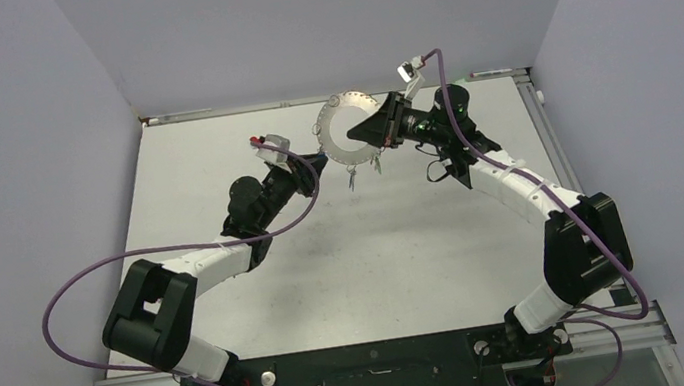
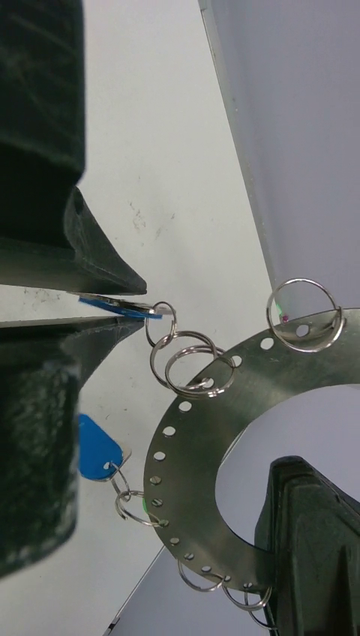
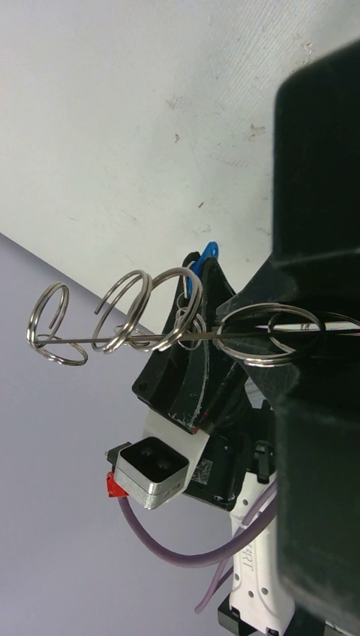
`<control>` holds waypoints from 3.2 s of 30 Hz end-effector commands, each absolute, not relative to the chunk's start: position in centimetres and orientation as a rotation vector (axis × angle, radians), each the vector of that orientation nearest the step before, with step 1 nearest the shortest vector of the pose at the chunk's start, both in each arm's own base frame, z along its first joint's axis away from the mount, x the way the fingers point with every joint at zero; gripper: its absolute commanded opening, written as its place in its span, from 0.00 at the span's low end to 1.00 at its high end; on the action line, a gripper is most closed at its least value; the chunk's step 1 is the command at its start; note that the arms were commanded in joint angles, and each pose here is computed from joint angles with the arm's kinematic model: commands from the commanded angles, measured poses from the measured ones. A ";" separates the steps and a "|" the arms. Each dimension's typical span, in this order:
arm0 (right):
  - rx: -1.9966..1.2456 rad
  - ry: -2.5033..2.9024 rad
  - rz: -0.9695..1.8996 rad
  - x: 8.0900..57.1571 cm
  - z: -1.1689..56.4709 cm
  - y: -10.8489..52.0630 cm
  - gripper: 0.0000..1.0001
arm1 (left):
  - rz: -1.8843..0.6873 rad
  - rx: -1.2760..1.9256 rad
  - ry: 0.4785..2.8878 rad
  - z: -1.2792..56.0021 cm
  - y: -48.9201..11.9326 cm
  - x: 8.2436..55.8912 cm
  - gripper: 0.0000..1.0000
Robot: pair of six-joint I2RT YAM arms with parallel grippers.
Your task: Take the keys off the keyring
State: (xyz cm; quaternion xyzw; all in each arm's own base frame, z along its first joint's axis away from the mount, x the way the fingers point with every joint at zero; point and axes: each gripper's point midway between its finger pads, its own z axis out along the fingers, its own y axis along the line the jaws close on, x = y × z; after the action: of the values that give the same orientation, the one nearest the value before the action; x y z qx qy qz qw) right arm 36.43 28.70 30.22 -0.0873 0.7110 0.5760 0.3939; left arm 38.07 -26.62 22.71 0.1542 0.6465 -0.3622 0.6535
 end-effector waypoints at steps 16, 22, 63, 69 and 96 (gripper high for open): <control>-0.098 1.752 1.445 37.5 27.3 25.5 0.05 | -0.832 0.730 1.659 21.4 -27.9 35.2 0.00; -0.071 1.800 1.492 35.7 23.5 24.8 0.05 | -0.639 0.800 1.770 19.9 -25.6 35.7 0.00; -0.306 2.061 1.352 30.0 11.1 22.9 0.74 | -0.231 1.513 2.003 5.4 -24.9 30.5 0.00; -0.362 2.007 1.295 31.1 13.2 21.8 0.83 | -0.178 1.593 1.963 6.2 -24.7 30.4 0.00; -0.286 1.881 1.365 33.0 15.1 20.8 0.73 | 0.221 1.906 1.392 13.4 -24.8 32.3 0.00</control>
State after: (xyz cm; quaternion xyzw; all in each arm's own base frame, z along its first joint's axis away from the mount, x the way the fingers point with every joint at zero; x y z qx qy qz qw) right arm 33.06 20.28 13.65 -0.0793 0.7652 0.5253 0.3636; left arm 30.35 -23.63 9.19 0.7369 0.5984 0.0448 0.3113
